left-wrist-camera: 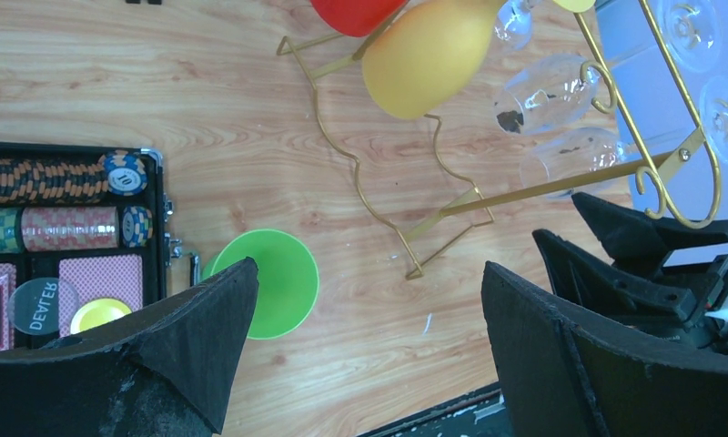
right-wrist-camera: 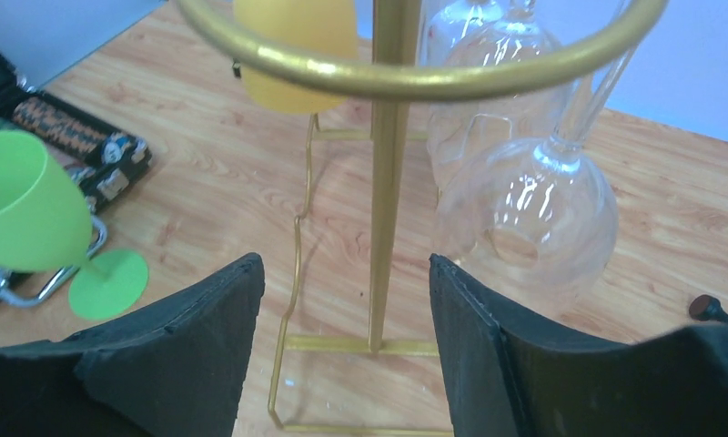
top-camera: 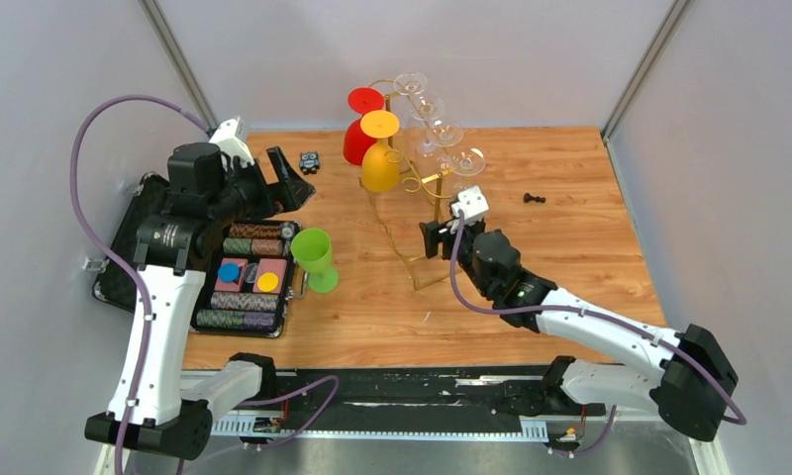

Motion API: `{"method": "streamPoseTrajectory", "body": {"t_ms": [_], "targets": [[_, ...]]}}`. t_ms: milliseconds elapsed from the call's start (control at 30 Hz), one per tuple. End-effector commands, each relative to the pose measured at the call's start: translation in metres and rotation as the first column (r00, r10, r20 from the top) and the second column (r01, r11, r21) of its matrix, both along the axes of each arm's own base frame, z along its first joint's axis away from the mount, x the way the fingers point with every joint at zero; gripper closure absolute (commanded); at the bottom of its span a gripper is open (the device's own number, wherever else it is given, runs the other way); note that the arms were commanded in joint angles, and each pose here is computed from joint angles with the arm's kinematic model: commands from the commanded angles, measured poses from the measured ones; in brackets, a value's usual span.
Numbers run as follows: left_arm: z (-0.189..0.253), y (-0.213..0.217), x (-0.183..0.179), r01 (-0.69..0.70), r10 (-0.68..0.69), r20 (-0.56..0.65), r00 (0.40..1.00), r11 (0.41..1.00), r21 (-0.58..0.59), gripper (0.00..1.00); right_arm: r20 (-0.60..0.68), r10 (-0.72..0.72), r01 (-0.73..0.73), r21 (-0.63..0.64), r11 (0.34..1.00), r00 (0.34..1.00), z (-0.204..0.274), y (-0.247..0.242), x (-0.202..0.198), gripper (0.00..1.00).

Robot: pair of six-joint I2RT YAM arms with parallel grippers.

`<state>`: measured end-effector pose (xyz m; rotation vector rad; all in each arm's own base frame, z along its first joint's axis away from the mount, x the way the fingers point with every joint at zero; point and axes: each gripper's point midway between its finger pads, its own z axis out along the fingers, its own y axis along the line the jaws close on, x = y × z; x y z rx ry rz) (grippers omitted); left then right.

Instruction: Take the wine glass off the wine glass rack

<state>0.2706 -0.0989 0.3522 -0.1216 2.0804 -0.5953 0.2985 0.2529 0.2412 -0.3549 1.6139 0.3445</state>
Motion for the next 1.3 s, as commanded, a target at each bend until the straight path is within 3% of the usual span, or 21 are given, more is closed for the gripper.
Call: {"method": "streamPoseTrajectory", "body": {"t_ms": [0, 167, 233, 367, 533, 867, 1267], "targets": [[0.024, -0.004, 0.005, 0.009, -0.006, 0.064, 0.998, 0.999, -0.040, 0.00, -0.020, 0.103, -0.102, 0.026, 0.994, 0.994, 0.024, 0.002, -0.024, 0.32], [0.026, -0.006, 0.008, 0.013, -0.009, 0.070, 0.998, 0.999, -0.052, 0.00, -0.056, 0.147, -0.146, 0.026, 0.989, 0.988, 0.044, -0.014, -0.047, 0.32], [0.026, -0.008, 0.009, 0.020, -0.015, 0.069, 0.997, 0.998, -0.058, 0.00, -0.073, 0.141, -0.140, 0.025, 0.990, 0.987, 0.055, -0.024, -0.054, 0.25], [0.026, -0.010, 0.010, 0.029, -0.024, 0.068, 0.997, 0.997, -0.067, 0.00, -0.122, 0.111, -0.110, 0.014, 0.994, 0.986, 0.076, -0.044, -0.065, 0.19], [0.029, -0.013, 0.009, 0.051, -0.046, 0.079, 0.996, 0.996, -0.072, 0.00, -0.200, 0.020, -0.018, 0.014, 1.000, 0.980, 0.114, -0.070, -0.067, 0.18], [0.027, -0.016, -0.001, 0.111, -0.107, 0.093, 0.990, 0.993, -0.038, 0.00, -0.337, -0.072, 0.096, 0.056, 0.994, 0.939, 0.140, -0.108, -0.023, 0.22], [0.019, -0.019, -0.010, 0.149, -0.146, 0.081, 0.986, 0.988, -0.029, 0.00, -0.463, 0.058, 0.108, 0.324, 0.940, 0.884, 0.151, -0.118, 0.032, 0.26]]}}
